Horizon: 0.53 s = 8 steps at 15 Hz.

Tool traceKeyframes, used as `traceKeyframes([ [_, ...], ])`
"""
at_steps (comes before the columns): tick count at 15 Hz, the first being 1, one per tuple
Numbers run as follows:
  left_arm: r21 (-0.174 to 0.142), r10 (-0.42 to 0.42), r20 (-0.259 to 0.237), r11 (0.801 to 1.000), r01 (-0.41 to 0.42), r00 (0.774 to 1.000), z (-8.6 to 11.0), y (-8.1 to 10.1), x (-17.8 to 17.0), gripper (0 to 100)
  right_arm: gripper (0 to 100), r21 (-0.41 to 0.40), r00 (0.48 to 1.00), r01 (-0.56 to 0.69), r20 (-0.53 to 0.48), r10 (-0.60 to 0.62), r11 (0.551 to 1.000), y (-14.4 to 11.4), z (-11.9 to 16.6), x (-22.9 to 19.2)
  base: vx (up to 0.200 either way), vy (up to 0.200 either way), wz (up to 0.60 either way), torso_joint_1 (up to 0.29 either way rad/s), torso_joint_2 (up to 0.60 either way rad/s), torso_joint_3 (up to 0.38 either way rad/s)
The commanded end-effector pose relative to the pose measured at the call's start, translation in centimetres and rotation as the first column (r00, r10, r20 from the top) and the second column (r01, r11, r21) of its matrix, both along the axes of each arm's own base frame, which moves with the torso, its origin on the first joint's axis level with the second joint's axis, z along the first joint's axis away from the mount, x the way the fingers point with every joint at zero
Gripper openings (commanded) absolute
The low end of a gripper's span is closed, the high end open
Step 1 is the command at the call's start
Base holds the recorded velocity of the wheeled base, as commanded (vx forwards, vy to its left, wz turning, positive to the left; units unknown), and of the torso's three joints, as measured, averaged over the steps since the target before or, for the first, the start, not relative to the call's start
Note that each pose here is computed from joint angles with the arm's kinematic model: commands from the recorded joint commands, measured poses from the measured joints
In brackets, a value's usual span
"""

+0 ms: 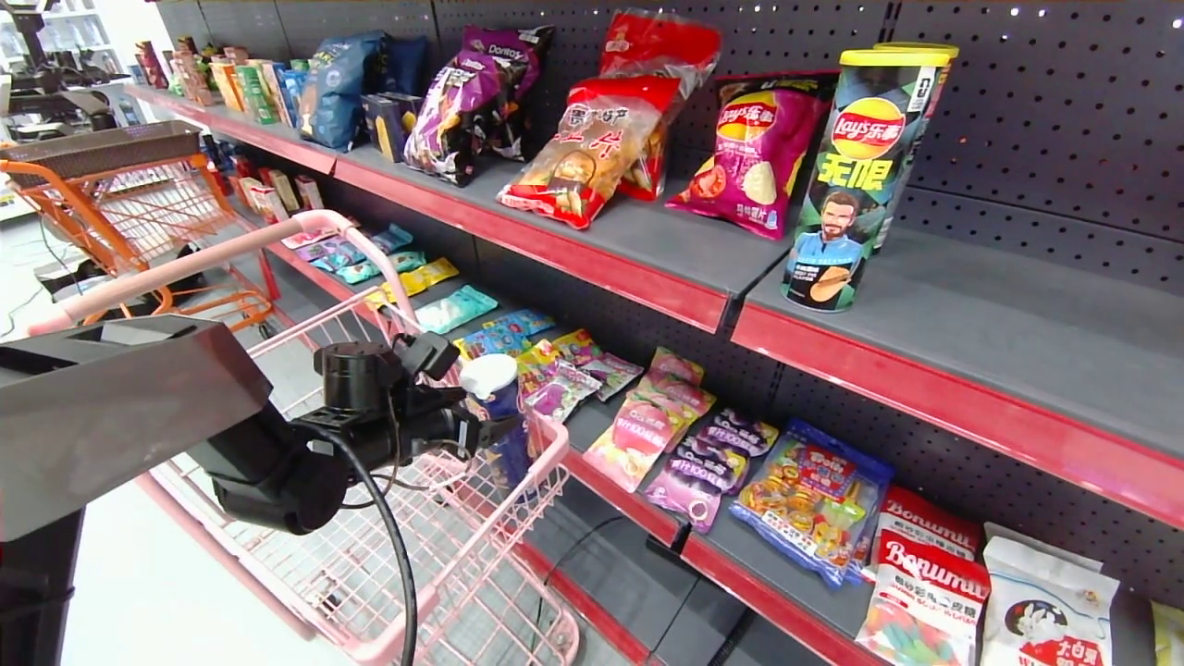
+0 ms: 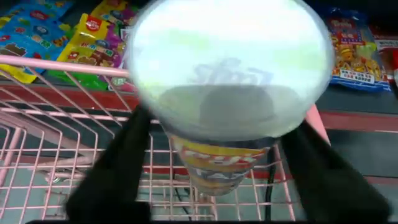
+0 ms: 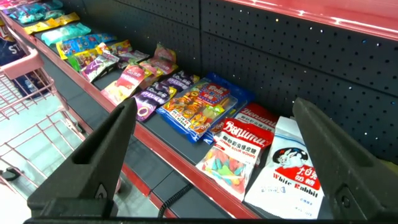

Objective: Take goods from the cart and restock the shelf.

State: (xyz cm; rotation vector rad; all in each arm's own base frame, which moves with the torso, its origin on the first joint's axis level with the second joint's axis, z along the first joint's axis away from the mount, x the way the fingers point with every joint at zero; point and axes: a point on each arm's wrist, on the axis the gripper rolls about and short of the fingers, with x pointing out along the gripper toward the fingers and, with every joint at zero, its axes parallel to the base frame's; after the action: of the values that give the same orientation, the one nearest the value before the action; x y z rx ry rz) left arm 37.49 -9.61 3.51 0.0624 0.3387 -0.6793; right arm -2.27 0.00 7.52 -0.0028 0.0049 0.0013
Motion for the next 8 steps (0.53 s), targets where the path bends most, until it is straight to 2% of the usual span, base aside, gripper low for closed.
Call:
traceKeyframes([
  [1, 0.002, -0.007, -0.014, 1.000, 0.007, 1.000, -0.6, -0.4, 0.1, 0, 100, 0.001, 1.000, 0.000, 0.000, 0.000, 1.000, 0.0, 0.0, 0.0, 0.000, 0.000, 0.00, 0.000, 0.00, 0.000],
  [4, -0.004, -0.001, 0.001, 1.000, 0.001, 1.000, 0.2, -0.3, 0.0, 0, 100, 0.001, 1.000, 0.000, 0.000, 0.000, 1.000, 0.0, 0.0, 0.0, 0.000, 0.000, 0.00, 0.000, 0.00, 0.000],
  [5, -0.013, 0.010, 0.020, 1.000, -0.010, 1.000, 1.3, 0.0, -0.3, 0, 100, 0.001, 1.000, 0.000, 0.000, 0.000, 1.000, 0.0, 0.0, 0.0, 0.000, 0.000, 0.00, 0.000, 0.00, 0.000],
  [7, -0.061, 0.049, 0.042, 0.997, -0.046, 0.998, 4.8, 0.5, -1.5, 0, 100, 0.001, 1.000, 0.000, 0.000, 0.000, 1.000, 0.0, 0.0, 0.0, 0.000, 0.000, 0.00, 0.000, 0.00, 0.000],
  [8, -0.075, 0.069, 0.046, 0.995, -0.065, 0.997, 6.5, 1.0, -2.2, 0, 100, 0.001, 1.000, 0.000, 0.000, 0.000, 1.000, 0.0, 0.0, 0.0, 0.000, 0.000, 0.00, 0.000, 0.00, 0.000],
])
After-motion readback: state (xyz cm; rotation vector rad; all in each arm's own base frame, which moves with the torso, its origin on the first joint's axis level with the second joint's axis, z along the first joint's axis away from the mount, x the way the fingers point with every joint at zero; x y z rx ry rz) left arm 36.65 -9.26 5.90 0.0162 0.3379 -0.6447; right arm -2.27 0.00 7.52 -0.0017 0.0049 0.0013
